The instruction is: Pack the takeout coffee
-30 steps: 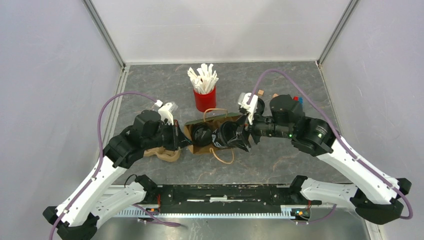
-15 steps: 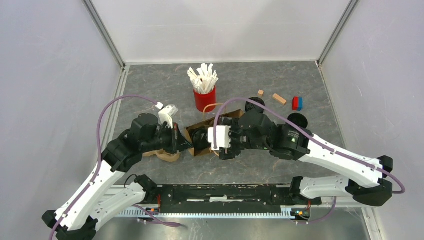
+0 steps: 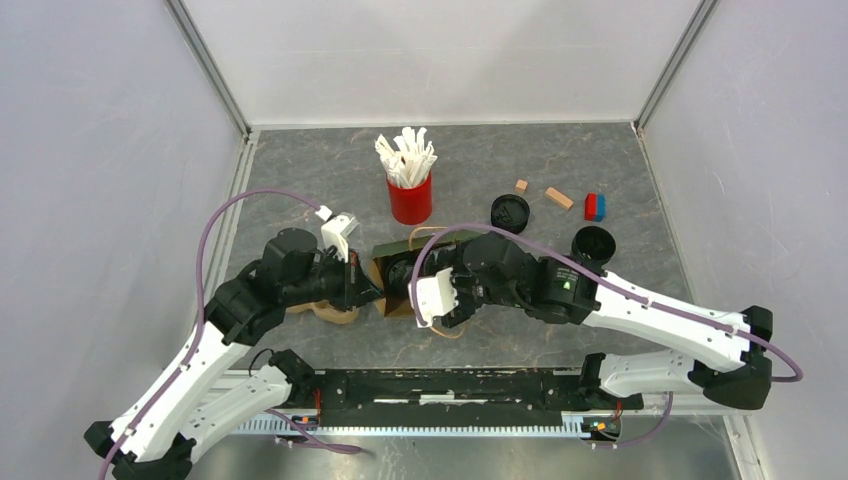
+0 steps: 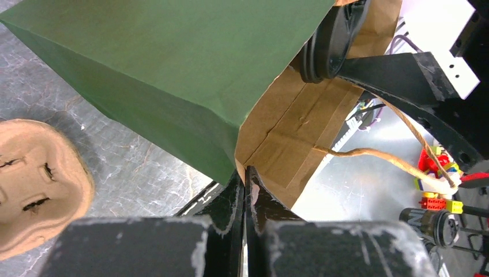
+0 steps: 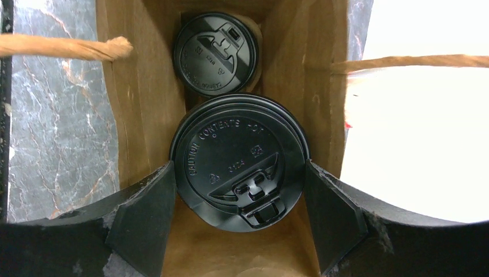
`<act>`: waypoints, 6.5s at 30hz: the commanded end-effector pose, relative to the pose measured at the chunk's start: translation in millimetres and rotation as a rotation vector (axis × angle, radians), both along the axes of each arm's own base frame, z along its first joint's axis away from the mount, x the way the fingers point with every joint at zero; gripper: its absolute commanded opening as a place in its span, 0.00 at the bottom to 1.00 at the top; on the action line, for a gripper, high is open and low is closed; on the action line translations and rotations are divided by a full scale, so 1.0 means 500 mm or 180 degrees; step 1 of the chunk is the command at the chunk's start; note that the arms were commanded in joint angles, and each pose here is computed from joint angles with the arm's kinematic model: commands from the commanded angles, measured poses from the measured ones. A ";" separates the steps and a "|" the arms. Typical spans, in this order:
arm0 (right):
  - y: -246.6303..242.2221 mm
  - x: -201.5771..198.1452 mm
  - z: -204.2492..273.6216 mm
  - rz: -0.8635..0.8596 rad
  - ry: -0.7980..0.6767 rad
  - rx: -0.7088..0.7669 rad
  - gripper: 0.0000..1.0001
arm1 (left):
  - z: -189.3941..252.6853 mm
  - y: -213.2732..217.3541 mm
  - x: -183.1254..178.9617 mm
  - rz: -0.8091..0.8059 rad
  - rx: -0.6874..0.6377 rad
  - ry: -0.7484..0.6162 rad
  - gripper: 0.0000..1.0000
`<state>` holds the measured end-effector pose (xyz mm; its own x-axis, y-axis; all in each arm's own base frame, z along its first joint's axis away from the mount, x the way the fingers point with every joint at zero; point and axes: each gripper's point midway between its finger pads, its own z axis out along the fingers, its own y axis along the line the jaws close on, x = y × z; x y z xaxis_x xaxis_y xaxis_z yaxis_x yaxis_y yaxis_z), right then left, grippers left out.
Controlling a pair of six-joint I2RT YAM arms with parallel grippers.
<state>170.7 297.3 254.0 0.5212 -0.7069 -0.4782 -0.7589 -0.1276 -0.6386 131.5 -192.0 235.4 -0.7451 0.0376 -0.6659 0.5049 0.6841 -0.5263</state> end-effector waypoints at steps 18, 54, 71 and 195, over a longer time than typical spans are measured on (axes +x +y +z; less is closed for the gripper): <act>-0.018 0.041 -0.111 -0.0177 -0.0457 -0.0158 0.80 | -0.004 -0.010 -0.006 -0.0185 -0.0072 -0.0126 0.02; -0.037 0.053 -0.180 -0.0051 -0.0568 -0.0541 0.81 | 0.006 -0.035 -0.020 -0.0236 -0.0391 0.0017 0.02; -0.073 0.052 -0.182 -0.0166 -0.0591 -0.0626 0.81 | 0.008 -0.041 -0.036 -0.0308 -0.0520 0.0082 0.02; -0.045 0.148 -0.266 -0.0461 -0.0738 -0.0446 0.87 | -0.020 -0.035 -0.048 -0.0276 -0.0565 0.0158 0.02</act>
<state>239.9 279.4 125.5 0.5216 -0.8176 -0.2437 -0.6008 -0.1492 -0.7854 112.0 -205.1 215.7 -0.7692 0.0091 -0.6389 0.5276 0.5731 -0.6270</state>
